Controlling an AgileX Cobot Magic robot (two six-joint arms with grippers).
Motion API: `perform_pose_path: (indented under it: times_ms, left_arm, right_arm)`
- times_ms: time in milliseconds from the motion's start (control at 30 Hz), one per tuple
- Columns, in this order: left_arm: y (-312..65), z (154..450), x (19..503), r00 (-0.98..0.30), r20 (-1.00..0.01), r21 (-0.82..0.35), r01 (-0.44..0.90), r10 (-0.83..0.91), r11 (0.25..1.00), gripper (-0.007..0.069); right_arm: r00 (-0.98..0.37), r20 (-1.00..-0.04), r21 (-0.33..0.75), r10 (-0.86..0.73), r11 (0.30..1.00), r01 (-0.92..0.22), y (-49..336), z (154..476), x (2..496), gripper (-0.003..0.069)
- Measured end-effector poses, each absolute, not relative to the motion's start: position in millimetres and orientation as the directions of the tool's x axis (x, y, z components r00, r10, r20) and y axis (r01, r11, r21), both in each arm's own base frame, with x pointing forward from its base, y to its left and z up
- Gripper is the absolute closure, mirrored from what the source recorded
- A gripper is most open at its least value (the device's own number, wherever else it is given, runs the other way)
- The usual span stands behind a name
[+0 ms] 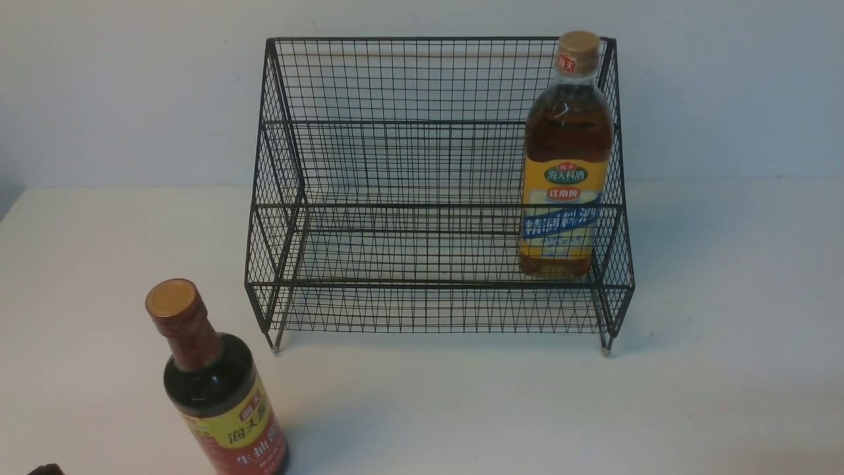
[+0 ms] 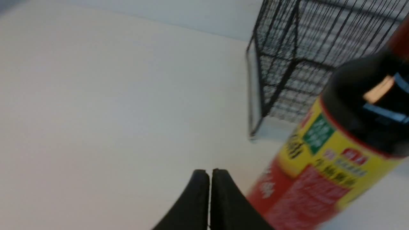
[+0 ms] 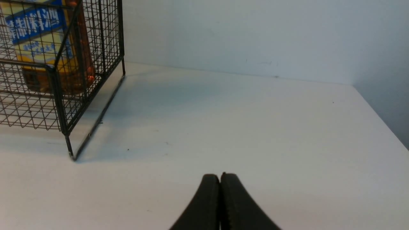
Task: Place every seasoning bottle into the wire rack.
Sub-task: Use the left arm to grab the condiment bottle closest to it
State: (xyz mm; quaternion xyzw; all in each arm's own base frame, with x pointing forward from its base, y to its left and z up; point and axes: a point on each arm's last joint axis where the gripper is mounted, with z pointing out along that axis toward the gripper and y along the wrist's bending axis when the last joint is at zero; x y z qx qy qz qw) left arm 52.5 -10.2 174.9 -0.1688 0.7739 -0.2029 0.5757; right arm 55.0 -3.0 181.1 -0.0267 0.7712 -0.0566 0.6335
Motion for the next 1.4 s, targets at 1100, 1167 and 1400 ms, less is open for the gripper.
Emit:
perform_pose_path:
  times_ms: [1100, 1167, 1400]
  left_arm:
    - [-37, 285, 96, -0.209, -0.973, -0.17, 0.38, -0.095, 0.909, 0.027]
    - [-39, 285, 104, -0.192, -0.98, -0.134, 0.401, -0.061, 0.906, 0.0162]
    - [-39, 279, 129, -0.205, -0.977, -0.137, 0.401, -0.057, 0.906, 0.0009]
  right_arm:
    - [-0.196, -0.974, -0.121, -0.113, 0.992, 0.031, -3, 181, 55, 0.0673]
    - [-0.196, -0.974, -0.121, -0.113, 0.992, 0.031, -3, 181, 55, 0.0673]
    - [-0.196, -0.974, -0.121, -0.113, 0.992, 0.031, -3, 181, 55, 0.0673]
